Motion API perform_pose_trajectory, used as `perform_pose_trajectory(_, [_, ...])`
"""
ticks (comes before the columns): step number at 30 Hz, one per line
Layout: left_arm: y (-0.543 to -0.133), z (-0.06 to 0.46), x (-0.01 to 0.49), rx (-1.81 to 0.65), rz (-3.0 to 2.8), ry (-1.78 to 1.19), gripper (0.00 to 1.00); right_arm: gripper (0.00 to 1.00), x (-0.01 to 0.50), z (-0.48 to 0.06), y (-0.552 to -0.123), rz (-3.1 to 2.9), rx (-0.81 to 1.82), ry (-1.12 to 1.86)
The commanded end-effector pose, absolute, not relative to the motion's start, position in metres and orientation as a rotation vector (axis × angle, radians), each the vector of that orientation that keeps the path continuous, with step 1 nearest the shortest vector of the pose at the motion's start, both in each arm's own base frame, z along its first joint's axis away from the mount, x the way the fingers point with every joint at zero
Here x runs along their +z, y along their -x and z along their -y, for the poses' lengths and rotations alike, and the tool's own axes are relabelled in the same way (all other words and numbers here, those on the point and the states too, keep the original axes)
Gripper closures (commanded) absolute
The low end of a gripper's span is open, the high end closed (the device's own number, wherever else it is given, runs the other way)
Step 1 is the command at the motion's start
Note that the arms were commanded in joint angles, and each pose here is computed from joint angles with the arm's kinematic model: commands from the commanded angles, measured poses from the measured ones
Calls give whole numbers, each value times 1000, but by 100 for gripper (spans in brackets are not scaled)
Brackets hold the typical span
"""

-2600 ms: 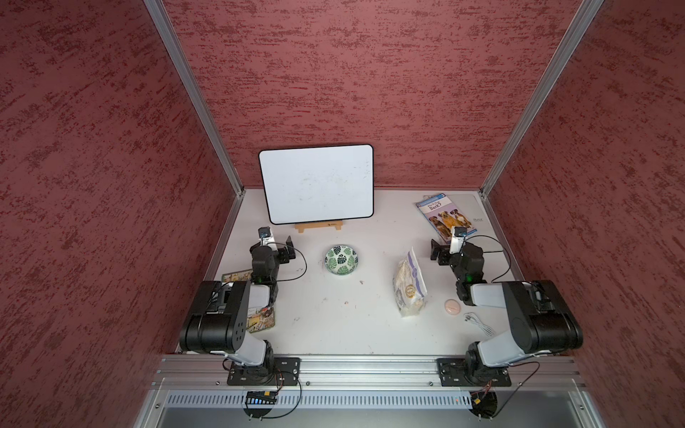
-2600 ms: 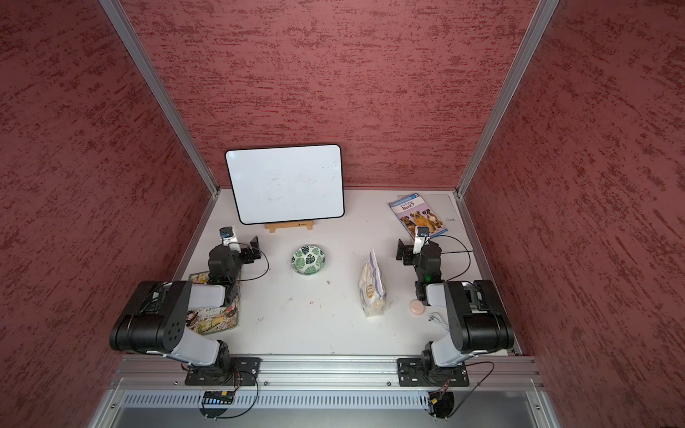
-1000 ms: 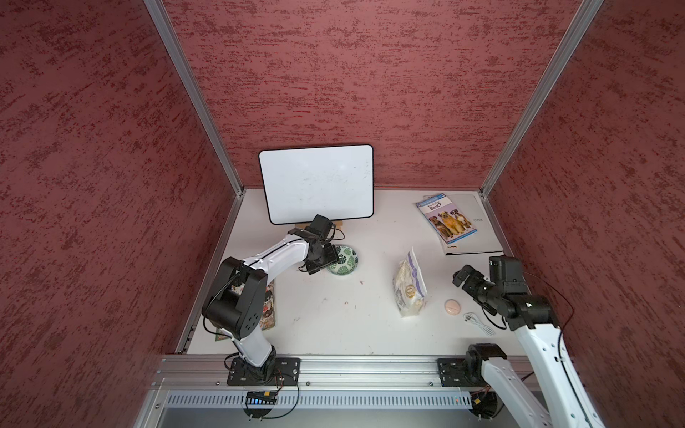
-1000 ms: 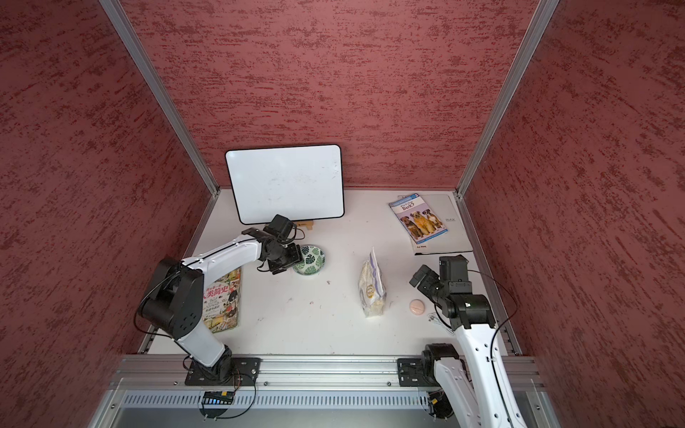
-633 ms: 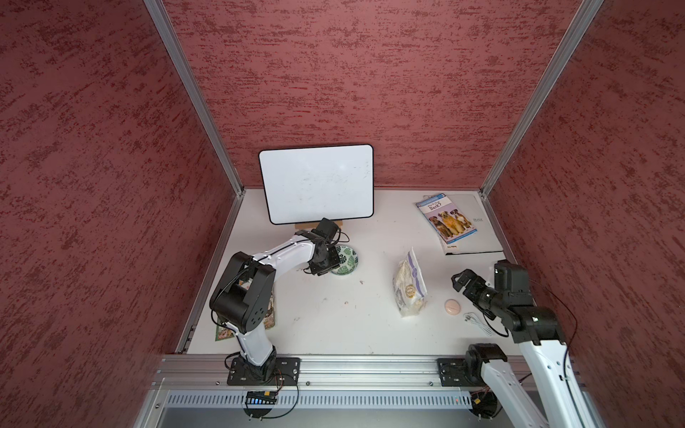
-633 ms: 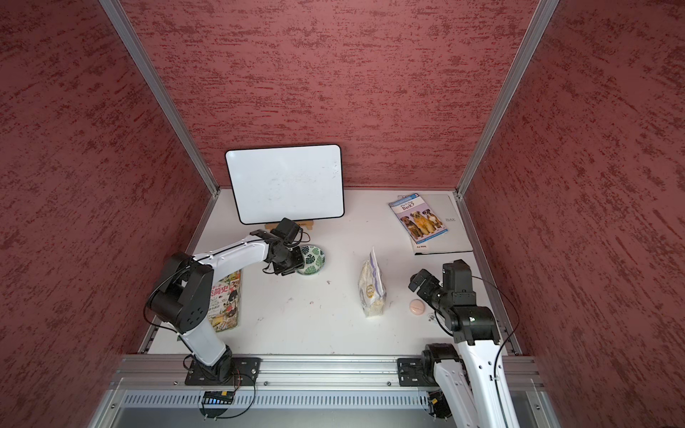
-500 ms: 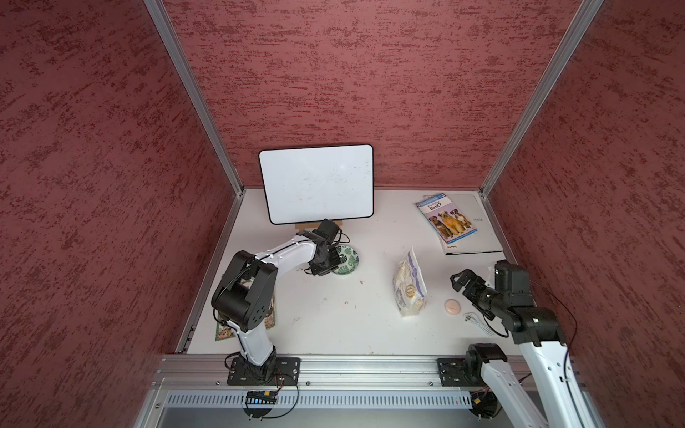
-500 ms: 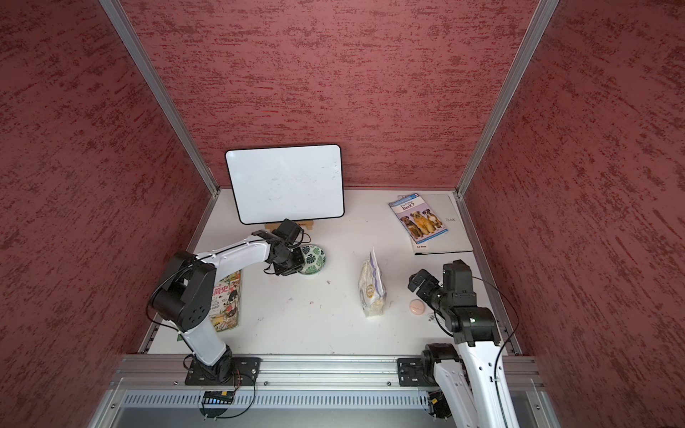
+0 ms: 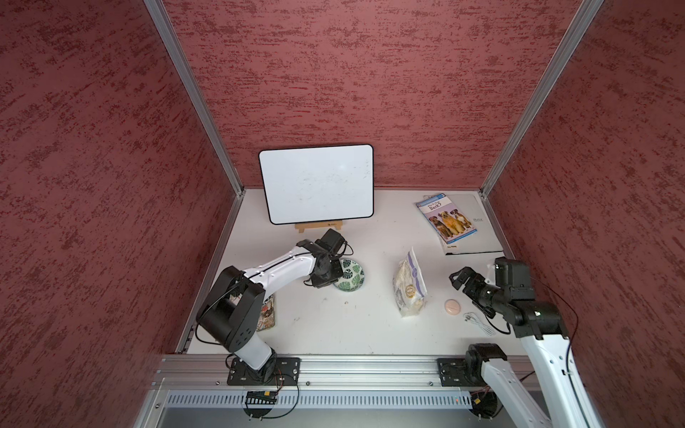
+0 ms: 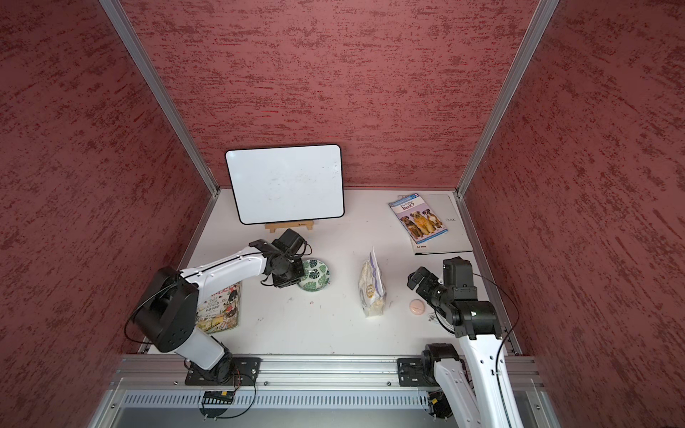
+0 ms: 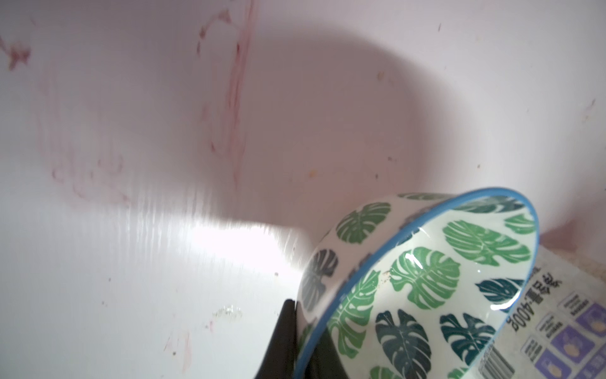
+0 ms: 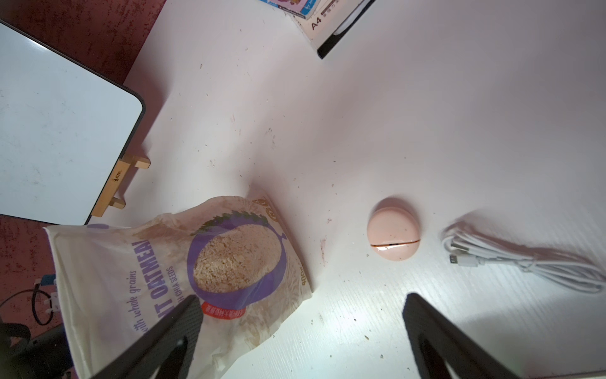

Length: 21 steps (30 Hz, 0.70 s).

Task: Pour the oats into the breakfast bowl
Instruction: Move the bowl to the center of the board.

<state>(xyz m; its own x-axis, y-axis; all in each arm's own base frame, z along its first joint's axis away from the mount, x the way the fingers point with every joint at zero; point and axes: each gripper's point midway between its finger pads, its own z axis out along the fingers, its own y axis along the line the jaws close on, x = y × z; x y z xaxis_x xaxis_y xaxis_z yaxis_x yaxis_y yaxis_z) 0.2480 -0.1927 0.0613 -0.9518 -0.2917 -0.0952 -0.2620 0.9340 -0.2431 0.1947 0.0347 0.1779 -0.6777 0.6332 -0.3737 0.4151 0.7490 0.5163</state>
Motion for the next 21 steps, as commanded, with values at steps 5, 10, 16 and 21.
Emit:
perform_pose_trajectory(5, [-186,204,63,-464,-2999,441,100,1,189,-34,-197,-2429,509,-727])
perform_pose_trajectory(10, [-173,208,51,-440,-3021,436,100,1,189,-41,-201,-2458,546,-687])
perform_pose_trajectory(16, [-175,206,44,-403,-3013,432,89,1,203,-58,-206,-2440,670,-581])
perform_pose_trajectory(21, [-174,201,53,-404,-2991,424,60,17,217,-69,-209,-2458,743,-512])
